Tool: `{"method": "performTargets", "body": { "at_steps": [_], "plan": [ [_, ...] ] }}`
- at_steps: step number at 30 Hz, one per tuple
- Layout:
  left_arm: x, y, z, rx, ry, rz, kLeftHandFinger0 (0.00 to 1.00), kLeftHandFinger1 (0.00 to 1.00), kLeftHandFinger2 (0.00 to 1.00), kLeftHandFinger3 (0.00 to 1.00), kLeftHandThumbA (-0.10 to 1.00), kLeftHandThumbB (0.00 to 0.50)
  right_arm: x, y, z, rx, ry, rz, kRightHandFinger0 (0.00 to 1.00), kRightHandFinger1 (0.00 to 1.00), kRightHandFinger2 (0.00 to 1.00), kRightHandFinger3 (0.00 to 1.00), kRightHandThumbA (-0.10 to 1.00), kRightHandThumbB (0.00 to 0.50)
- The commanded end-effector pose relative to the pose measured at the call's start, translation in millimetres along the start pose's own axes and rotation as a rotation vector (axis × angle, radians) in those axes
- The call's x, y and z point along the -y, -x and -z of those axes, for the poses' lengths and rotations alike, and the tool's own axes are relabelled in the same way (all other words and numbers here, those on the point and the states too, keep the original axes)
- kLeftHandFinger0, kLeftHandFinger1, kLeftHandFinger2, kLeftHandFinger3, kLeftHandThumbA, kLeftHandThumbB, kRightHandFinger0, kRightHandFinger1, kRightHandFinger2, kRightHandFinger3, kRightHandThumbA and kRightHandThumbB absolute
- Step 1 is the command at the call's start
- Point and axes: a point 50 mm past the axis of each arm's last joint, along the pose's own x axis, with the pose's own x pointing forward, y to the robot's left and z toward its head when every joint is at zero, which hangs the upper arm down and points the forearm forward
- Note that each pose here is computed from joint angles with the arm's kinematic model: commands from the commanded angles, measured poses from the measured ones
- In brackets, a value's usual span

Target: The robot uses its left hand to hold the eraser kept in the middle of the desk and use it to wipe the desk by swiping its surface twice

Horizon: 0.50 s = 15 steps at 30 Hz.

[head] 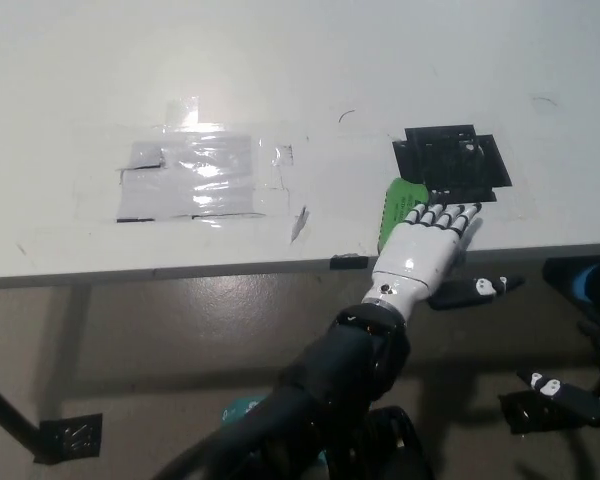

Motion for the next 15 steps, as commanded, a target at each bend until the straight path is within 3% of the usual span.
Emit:
{"method": "performTargets", "body": {
  "at_steps": [1, 2, 4, 6, 7, 9, 15],
  "plan": [
    [64, 40, 24, -0.094, -0.095, 0.485, 1.0, 1.0, 1.0, 1.0, 1.0, 0.434, -3, -2, -24, 0.16, 0.027, 0.123, 1.0, 0.99, 0.88, 0.92, 1.0, 0.023],
    [63, 39, 26, -0.099, -0.103, 0.487, 1.0, 1.0, 1.0, 1.0, 1.0, 0.41, -3, -2, -23, 0.16, 0.023, 0.123, 1.0, 0.99, 0.88, 0.92, 1.0, 0.034],
    [56, 36, 35, -0.109, -0.119, 0.486, 1.0, 1.0, 1.0, 1.0, 1.0, 0.428, -4, -2, -23, 0.162, 0.024, 0.125, 1.0, 0.99, 0.87, 0.91, 1.0, 0.035],
    [48, 33, 47, -0.123, -0.124, 0.482, 1.0, 1.0, 1.0, 1.0, 1.0, 0.398, -6, -2, -22, 0.166, 0.01, 0.12, 1.0, 0.99, 0.86, 0.9, 1.0, 0.042],
    [41, 32, 62, -0.14, -0.128, 0.455, 1.0, 1.0, 1.0, 1.0, 1.0, 0.425, -6, 0, -21, 0.176, 0.009, 0.118, 1.0, 0.98, 0.85, 0.88, 1.0, 0.027],
    [41, 32, 61, -0.138, -0.13, 0.458, 1.0, 1.0, 1.0, 1.0, 1.0, 0.428, -6, 1, -20, 0.173, 0.007, 0.12, 1.0, 0.97, 0.85, 0.88, 1.0, 0.026],
    [15, 39, 124, -0.243, -0.128, 0.412, 1.0, 1.0, 1.0, 1.0, 1.0, 0.462, -7, 6, -14, 0.161, 0.014, 0.103, 1.0, 0.97, 0.84, 0.87, 1.0, 0.045]
  ]
}}
